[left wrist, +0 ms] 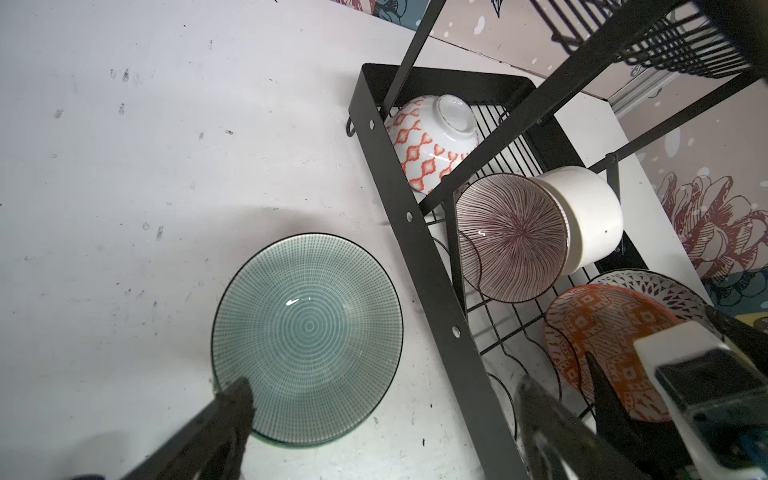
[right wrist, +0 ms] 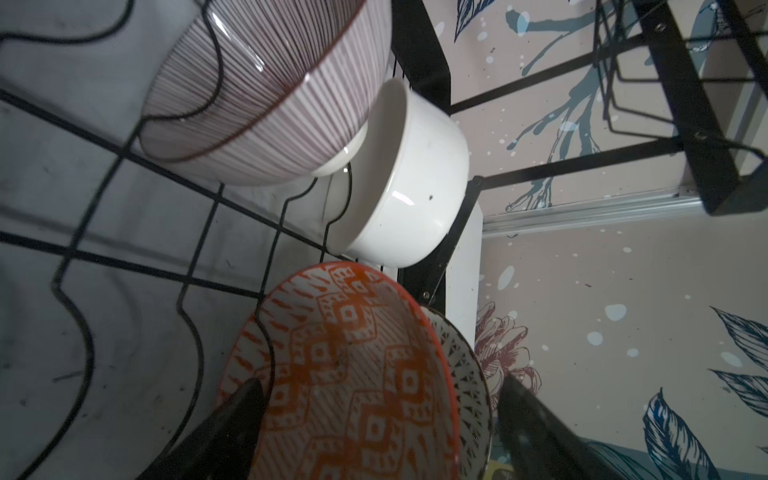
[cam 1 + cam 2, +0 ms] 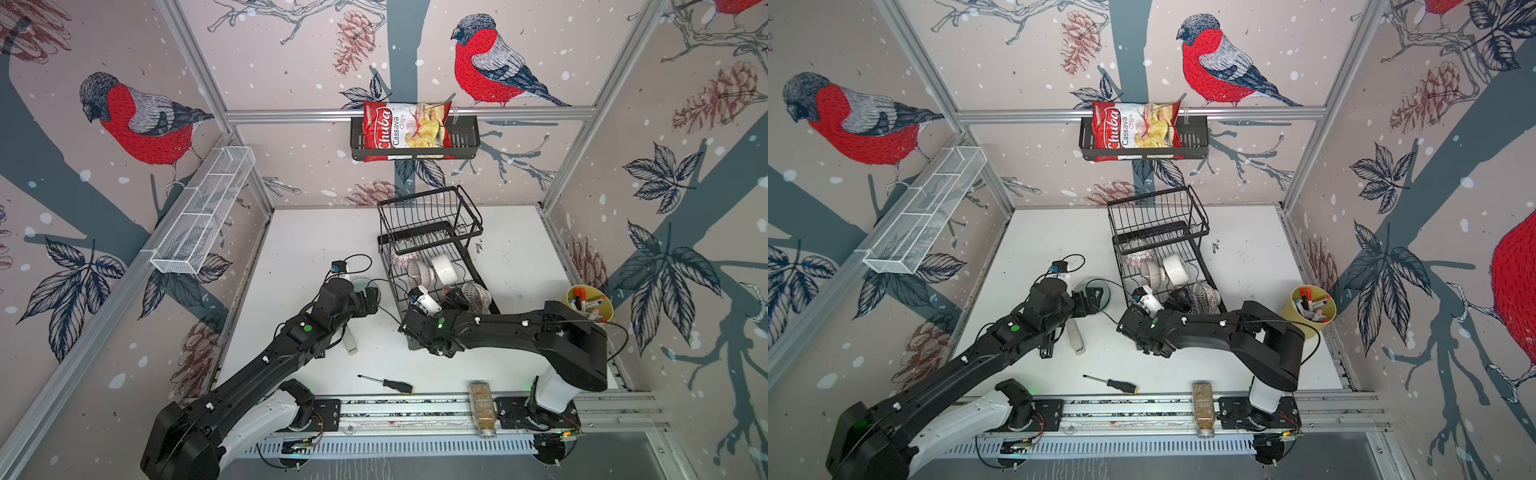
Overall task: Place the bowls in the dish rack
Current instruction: 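Open the right gripper and draw back from the orange bowl, then grasp the green-lined bowl rim with the left gripper and lift it off the green-patterned bowl, then carry the green-lined bowl toward the right gripper while the right closes on its rim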
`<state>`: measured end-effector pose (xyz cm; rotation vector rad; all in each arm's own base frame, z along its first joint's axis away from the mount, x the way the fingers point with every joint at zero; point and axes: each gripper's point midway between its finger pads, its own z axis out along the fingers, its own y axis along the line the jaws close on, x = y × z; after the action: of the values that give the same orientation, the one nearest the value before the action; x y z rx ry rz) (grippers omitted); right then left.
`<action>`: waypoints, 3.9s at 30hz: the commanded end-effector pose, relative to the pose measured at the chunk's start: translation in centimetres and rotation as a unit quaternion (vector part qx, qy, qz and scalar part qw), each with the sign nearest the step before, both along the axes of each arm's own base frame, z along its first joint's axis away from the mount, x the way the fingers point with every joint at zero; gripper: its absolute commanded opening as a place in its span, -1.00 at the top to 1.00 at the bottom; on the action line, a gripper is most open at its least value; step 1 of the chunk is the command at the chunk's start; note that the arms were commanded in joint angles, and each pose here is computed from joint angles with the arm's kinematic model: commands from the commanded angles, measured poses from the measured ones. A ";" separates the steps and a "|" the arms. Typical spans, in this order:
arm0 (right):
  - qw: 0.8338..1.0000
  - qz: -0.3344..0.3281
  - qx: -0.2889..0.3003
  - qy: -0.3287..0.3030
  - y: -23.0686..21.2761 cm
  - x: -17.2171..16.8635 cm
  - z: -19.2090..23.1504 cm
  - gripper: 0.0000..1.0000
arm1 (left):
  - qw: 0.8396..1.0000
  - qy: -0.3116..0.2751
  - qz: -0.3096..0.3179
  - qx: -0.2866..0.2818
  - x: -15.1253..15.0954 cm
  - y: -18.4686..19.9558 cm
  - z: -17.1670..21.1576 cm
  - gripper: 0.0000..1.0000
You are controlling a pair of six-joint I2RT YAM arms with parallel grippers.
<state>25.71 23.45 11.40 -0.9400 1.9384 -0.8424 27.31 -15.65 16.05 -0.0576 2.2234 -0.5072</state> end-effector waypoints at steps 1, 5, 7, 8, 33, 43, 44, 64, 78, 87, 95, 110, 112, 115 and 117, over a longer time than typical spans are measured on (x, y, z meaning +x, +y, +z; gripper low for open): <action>0.999 0.016 0.043 -0.002 1.5 0.3 1.0 -0.78 | 1.000 -0.009 0.009 0.000 0.3 0.3 0.7 -0.94; 0.995 0.022 0.096 0.000 2.4 0.6 2.4 -0.79 | 1.000 -0.003 0.013 0.002 0.2 0.5 0.5 -0.94; 0.991 0.025 0.128 -0.002 2.8 0.8 3.3 -0.79 | 1.000 -0.001 0.017 0.003 0.2 0.7 0.4 -0.94; 0.989 0.027 0.144 -0.003 3.0 0.8 3.8 -0.79 | 1.000 0.000 0.018 0.003 0.1 0.7 0.4 -0.94; 0.855 0.117 0.506 -0.016 1.2 -1.3 15.9 -0.89 | 0.994 0.067 0.078 0.032 0.8 4.0 -2.4 -0.93; 0.856 0.089 0.509 -0.024 -0.1 -0.3 16.4 -0.99 | 0.991 0.086 0.097 0.038 2.3 5.2 -2.9 -0.92; 0.857 0.088 0.508 -0.022 -0.1 -0.2 16.3 -0.99 | 0.990 0.089 0.098 0.040 2.5 5.3 -3.0 -0.92; 0.860 0.083 0.503 0.007 0.0 1.2 13.3 -0.99 | 0.975 0.166 0.121 0.090 2.9 6.3 -6.9 -0.35; 0.864 0.081 0.497 0.025 0.2 1.3 12.0 -0.99 | 0.970 0.186 0.114 0.109 3.9 5.9 -7.8 0.34; 0.867 0.077 0.491 0.035 0.4 1.3 11.4 -0.99 | 0.965 0.205 0.115 0.118 3.9 6.0 -8.8 0.68; 0.870 0.072 0.485 0.045 0.5 1.4 10.8 -0.99 | 0.969 0.186 0.116 0.113 4.0 6.0 -7.5 0.86; 0.874 0.065 0.477 0.064 1.1 1.6 9.9 -0.99 | 0.977 0.152 0.102 0.105 4.0 5.9 -5.7 1.00; 0.873 0.065 0.478 0.067 1.3 1.6 9.8 -0.99 | 0.979 0.147 0.100 0.103 4.0 5.9 -5.3 1.00; 0.871 0.066 0.481 0.071 1.5 1.6 9.8 -0.99 | 0.981 0.137 0.094 0.098 3.9 5.7 -4.7 1.00; 0.870 0.065 0.483 0.076 1.6 1.5 9.6 -0.99 | 0.984 0.127 0.085 0.094 3.9 5.5 -4.3 1.00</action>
<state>27.26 24.70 20.79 -0.5143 2.0191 0.2938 30.94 -9.89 11.01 -0.2578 2.5108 -0.1803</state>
